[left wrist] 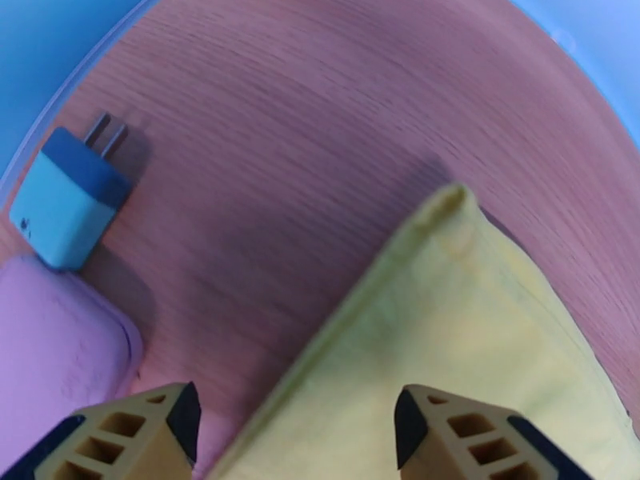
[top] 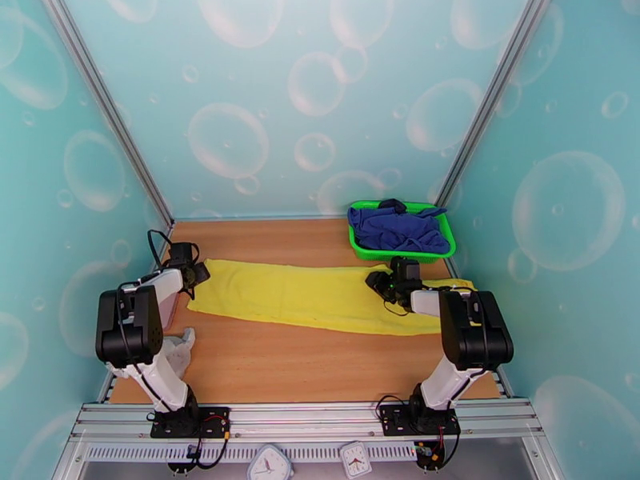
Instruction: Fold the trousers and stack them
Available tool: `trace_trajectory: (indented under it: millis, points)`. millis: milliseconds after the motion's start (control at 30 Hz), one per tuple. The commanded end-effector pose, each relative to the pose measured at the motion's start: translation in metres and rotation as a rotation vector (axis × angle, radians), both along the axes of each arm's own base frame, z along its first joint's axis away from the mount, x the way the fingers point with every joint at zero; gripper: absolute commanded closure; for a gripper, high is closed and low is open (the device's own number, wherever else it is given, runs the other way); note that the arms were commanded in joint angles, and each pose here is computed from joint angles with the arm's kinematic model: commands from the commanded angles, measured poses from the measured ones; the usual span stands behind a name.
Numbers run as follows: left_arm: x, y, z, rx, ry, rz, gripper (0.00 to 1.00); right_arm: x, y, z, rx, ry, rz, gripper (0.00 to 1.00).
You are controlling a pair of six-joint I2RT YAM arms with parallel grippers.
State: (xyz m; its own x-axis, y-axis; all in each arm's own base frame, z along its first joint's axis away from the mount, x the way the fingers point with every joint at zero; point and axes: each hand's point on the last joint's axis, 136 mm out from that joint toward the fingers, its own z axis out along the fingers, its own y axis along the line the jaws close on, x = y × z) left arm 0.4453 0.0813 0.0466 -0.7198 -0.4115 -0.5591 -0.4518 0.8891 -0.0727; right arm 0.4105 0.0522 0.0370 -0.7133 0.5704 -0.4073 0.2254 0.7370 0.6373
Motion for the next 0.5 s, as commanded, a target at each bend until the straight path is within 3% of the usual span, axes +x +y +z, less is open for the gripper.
trace_trajectory:
  millis: [0, 333, 400, 467]
  points:
    - [0.005, -0.017, -0.013, -0.042, 0.065, -0.138, 0.31, -0.018, 0.008, -0.020, -0.019, 0.082, 0.038, 0.55]
    - [0.001, -0.034, -0.044, -0.112, 0.128, -0.176, 0.35, -0.016, 0.015, -0.022, 0.001, 0.069, 0.060, 0.55]
    - [-0.004, -0.043, -0.051, -0.143, 0.139, -0.191, 0.43, -0.015, 0.015, -0.020, -0.002, 0.060, 0.058, 0.55]
    - [-0.010, -0.048, -0.057, -0.163, 0.154, -0.196, 0.58, -0.015, 0.016, -0.019, 0.001, 0.057, 0.061, 0.55]
